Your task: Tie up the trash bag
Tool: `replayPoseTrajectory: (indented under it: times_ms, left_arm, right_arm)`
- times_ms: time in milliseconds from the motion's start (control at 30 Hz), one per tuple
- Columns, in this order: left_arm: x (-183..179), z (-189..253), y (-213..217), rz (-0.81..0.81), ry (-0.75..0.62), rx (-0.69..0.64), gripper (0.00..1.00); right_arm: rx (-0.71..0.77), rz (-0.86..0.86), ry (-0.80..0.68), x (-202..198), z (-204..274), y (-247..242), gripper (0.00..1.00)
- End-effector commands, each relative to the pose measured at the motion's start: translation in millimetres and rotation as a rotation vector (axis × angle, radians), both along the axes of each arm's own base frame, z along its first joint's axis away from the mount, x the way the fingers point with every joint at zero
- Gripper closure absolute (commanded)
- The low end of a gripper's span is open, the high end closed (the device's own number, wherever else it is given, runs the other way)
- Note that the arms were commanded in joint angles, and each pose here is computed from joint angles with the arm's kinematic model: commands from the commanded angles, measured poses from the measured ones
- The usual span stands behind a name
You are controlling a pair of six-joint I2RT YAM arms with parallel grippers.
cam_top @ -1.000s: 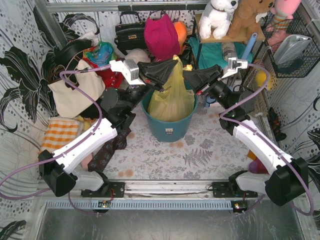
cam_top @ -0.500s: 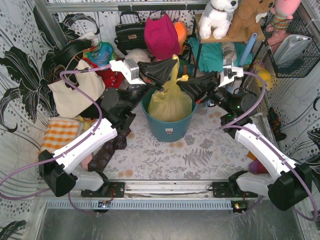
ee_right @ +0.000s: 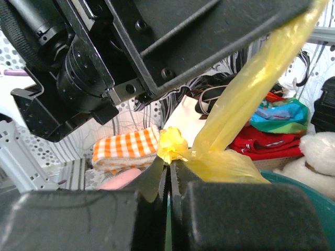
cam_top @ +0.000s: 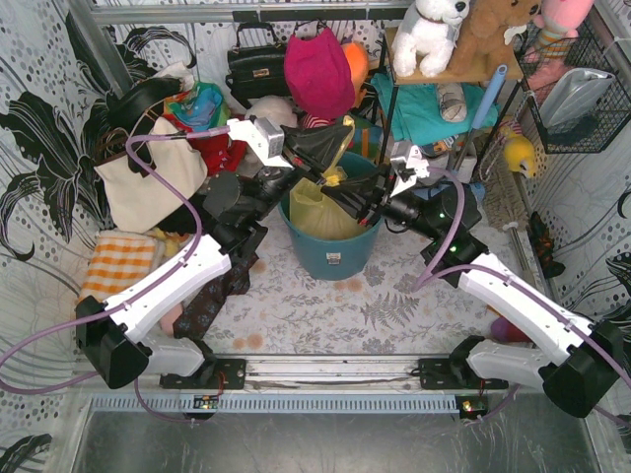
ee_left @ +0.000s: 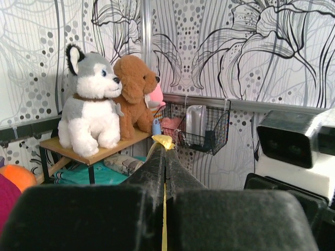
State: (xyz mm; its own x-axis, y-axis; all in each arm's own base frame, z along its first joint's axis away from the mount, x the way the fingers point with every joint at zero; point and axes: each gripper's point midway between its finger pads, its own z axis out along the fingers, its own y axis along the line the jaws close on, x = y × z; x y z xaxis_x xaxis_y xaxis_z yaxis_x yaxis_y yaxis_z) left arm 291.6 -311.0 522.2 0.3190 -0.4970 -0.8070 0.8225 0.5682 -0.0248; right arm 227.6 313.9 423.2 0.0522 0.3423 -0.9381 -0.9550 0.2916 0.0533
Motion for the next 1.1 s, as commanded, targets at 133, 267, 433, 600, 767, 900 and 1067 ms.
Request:
replayPoseTrajectory:
  times_ms: [133,267,433,600,767,900,1067]
  left_arm:
    - [-5.8,-6.8,3.4,0.002,-0.002,0.039,1.00]
    - [-8.1,-11.3,-1.3,-0.022,-0.002,0.064,1.00]
    - [-11.4,-14.6,-4.6,-0.047,-0.001,0.081,1.00]
    - [-13.4,-16.2,-4.8,-0.056,0.002,0.087,1.00]
    - [-14.6,-18.0,-6.0,-0.064,0.006,0.095,1.00]
    - [-15.1,-19.9,-6.6,-0.069,0.010,0.101,1.00]
    - [-16.9,-21.3,-6.6,-0.077,0.011,0.103,1.00]
  right_arm:
    - [0.015,-0.228,-0.015,14.3,11.7,5.5,1.00]
    - [0.023,-0.305,0.052,20.6,1.0,13.0,1.00]
    - [0.032,-0.424,0.130,32.4,-15.1,11.2,1.00]
    - [0.051,-0.498,0.186,40.6,-24.5,11.6,1.00]
    - [0.070,-0.549,0.228,43.4,-32.7,18.7,1.00]
    - [0.111,-0.615,0.262,46.7,-40.4,17.2,1.00]
    - [0.187,-0.693,0.291,53.6,-46.7,16.7,1.00]
